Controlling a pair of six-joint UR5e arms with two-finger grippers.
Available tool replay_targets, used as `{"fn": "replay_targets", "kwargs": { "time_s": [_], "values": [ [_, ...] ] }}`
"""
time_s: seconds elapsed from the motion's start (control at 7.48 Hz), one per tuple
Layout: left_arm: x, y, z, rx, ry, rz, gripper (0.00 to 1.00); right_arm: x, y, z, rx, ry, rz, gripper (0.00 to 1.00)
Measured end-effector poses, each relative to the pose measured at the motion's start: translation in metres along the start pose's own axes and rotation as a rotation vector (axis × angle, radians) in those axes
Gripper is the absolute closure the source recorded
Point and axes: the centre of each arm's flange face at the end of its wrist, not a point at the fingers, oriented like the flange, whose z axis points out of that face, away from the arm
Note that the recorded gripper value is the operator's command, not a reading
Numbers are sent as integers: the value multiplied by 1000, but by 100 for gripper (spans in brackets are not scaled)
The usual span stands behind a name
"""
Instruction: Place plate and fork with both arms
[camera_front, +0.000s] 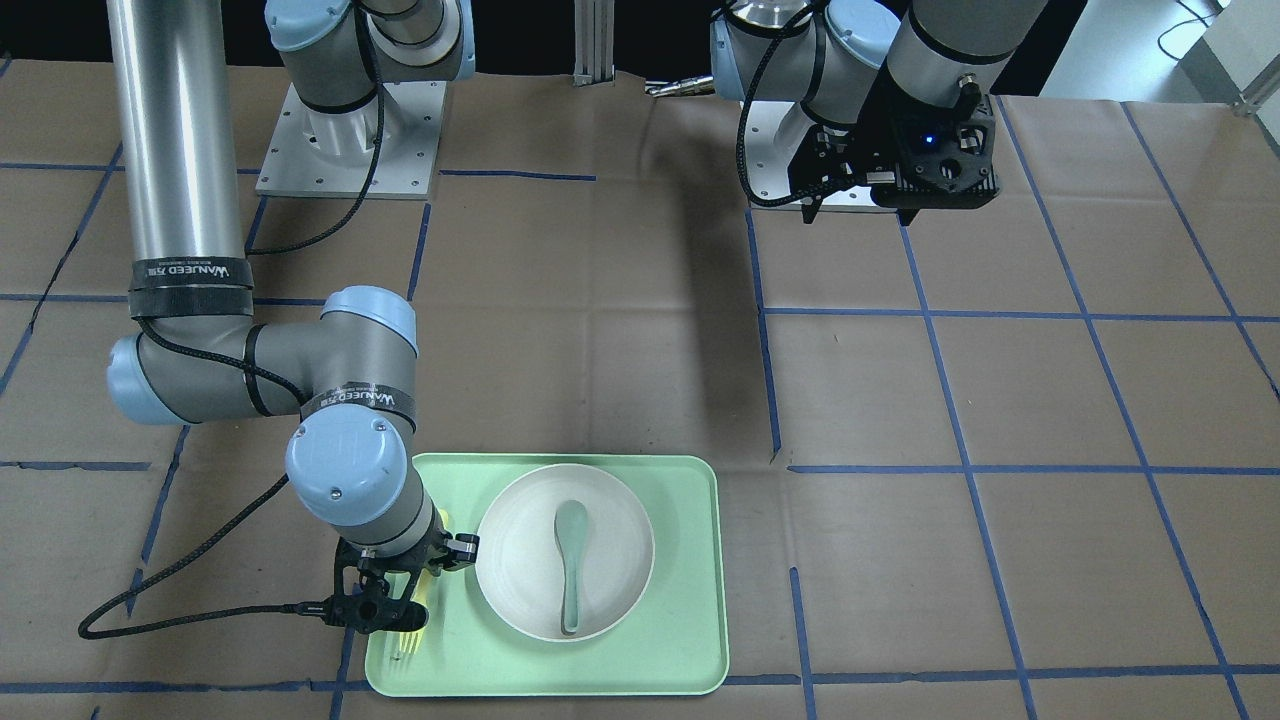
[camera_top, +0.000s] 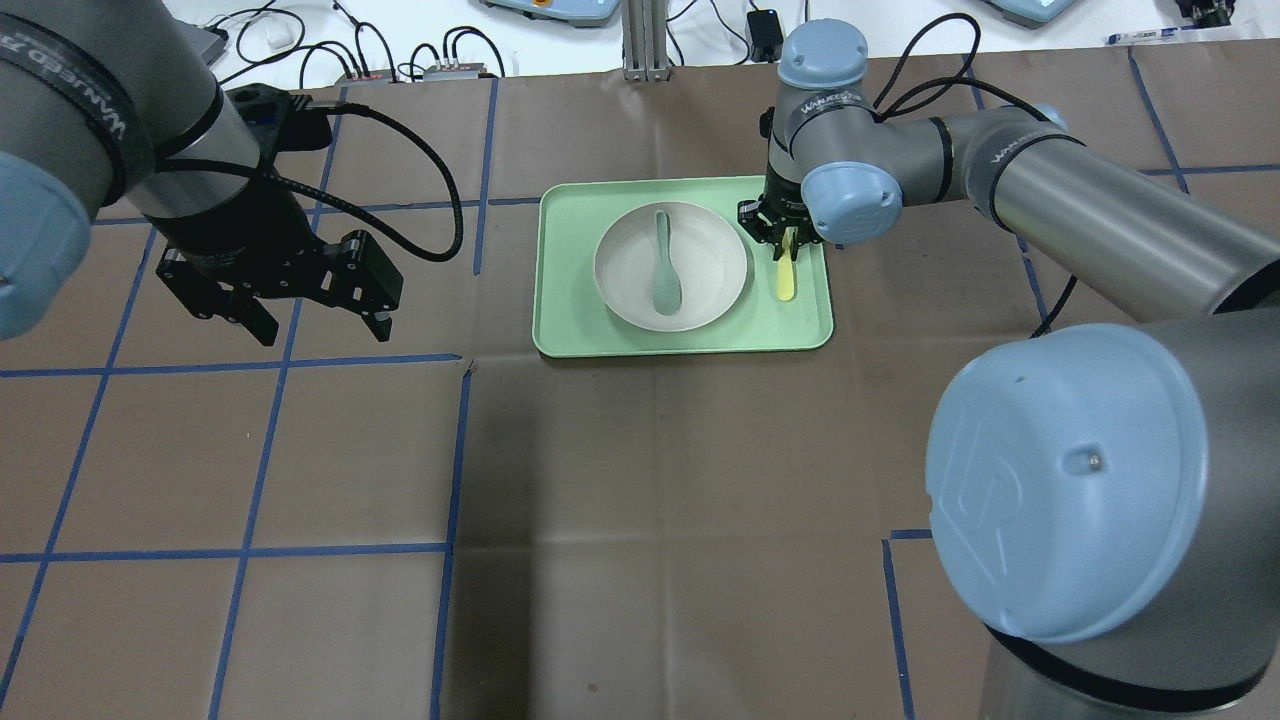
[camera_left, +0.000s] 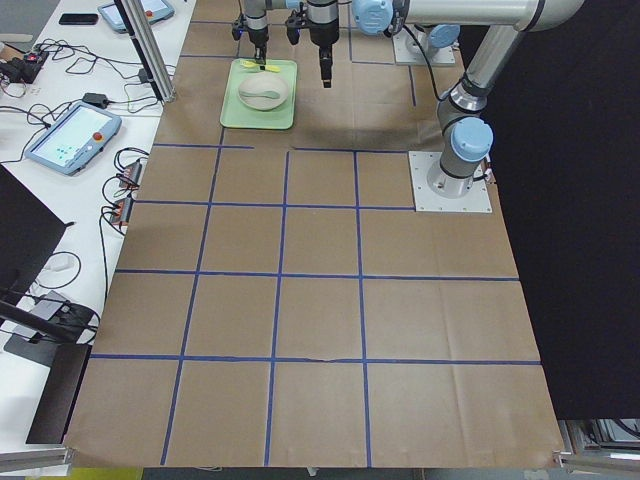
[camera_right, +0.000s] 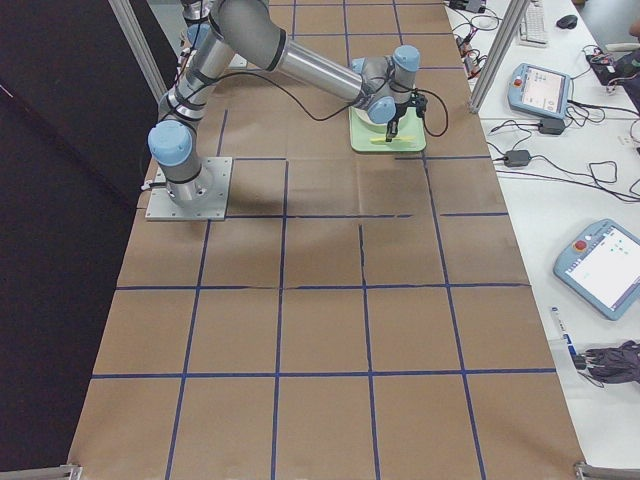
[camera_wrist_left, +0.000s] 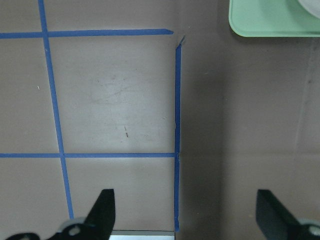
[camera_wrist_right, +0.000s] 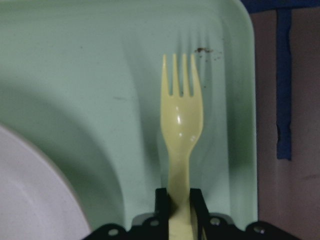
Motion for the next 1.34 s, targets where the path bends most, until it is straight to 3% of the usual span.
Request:
{"fn": "replay_targets", "kwargs": {
  "time_s": [0.13,0.67,0.94,1.34],
  "values": [
    [0,0,0,0,0,1,0,1,1,0,-5,2,1,0],
    [0,2,0,0,0,3,0,9,6,-25,-18,5,9,0],
    [0,3,3,-5,0,0,0,16,22,-70,-8,1,-24,0],
    [0,2,5,-9,-1,0,0,48,81,-148,7,-1,-81,0]
  ]
}}
